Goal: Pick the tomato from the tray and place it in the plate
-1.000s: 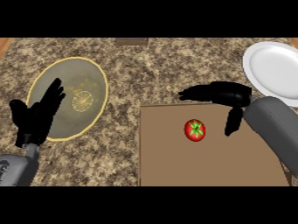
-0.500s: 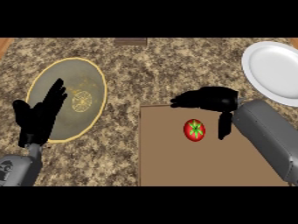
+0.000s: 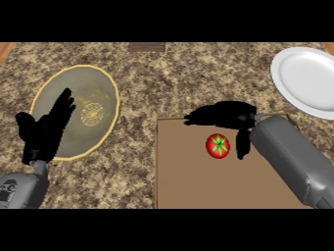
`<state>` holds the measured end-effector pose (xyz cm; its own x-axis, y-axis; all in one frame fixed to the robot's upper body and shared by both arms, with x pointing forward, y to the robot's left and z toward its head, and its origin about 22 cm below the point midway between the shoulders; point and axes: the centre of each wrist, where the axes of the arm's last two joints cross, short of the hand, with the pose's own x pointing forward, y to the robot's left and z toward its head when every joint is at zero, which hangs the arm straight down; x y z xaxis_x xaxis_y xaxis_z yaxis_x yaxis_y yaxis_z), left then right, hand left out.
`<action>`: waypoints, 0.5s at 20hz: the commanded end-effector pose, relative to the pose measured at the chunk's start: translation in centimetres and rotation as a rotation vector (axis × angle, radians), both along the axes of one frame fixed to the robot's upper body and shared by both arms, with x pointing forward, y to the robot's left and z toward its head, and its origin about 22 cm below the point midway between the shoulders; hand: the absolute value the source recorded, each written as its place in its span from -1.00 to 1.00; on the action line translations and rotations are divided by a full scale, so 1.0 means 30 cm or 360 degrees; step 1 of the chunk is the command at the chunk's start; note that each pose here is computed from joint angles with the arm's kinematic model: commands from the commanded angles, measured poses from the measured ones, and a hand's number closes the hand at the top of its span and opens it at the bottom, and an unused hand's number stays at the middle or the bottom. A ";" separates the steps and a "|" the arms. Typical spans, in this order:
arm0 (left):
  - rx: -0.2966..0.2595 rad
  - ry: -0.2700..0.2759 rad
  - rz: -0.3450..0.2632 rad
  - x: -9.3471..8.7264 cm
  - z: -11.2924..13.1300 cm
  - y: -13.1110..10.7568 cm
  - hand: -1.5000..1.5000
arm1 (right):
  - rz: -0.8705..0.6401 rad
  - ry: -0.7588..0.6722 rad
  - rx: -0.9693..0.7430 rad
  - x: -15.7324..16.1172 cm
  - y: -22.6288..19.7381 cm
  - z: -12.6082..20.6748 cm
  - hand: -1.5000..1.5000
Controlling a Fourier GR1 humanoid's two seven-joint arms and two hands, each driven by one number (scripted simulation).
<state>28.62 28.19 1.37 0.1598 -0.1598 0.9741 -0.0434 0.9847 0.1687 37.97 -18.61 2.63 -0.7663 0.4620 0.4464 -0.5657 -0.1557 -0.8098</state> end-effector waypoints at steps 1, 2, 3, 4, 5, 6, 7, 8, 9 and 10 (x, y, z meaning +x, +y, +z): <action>0.0002 -0.0010 -0.0013 0.019 0.011 0.003 0.00 | 0.0066 0.0009 -0.0081 -0.016 -0.031 -0.075 -1.00; -0.0011 -0.0014 0.0015 -0.040 0.008 0.022 0.00 | 0.0063 0.0007 -0.0118 0.013 0.026 -0.017 -1.00; 0.0010 0.0020 0.0015 -0.033 -0.008 0.010 0.00 | 0.0134 0.0038 -0.0154 -0.059 0.070 -0.063 -1.00; -0.0003 0.0007 -0.0013 0.019 0.058 0.037 0.00 | 0.0166 0.0040 -0.0128 -0.004 0.049 -0.034 1.00; -0.0003 0.0003 0.0010 0.048 0.043 0.019 0.00 | 0.0251 0.0023 -0.0171 -0.055 0.103 -0.042 1.00; 0.0017 0.0024 -0.0016 0.030 0.024 0.037 0.00 | 0.0272 0.0037 -0.0107 -0.025 0.105 -0.041 1.00; 0.0005 0.0038 0.0030 -0.043 -0.033 0.003 0.00 | 0.0279 0.0035 -0.0086 -0.080 0.092 -0.097 1.00; 0.0000 -0.0013 0.0012 -0.007 0.023 0.053 0.00 | 0.0307 0.0033 -0.0096 -0.069 0.066 -0.092 1.00; -0.0020 0.0001 0.0002 0.008 -0.012 0.013 0.00 | 0.0314 0.0039 -0.0049 -0.070 0.154 -0.049 1.00; 0.0001 -0.0006 0.0018 -0.013 0.004 0.011 0.00 | 0.0292 0.0066 -0.0052 -0.041 0.015 -0.024 1.00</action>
<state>28.55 28.78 1.54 0.1629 -0.1581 0.9739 -0.0482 0.9846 0.1679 37.29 -16.81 2.56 -0.8401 0.3882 0.3787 -0.4964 -0.2690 -0.8254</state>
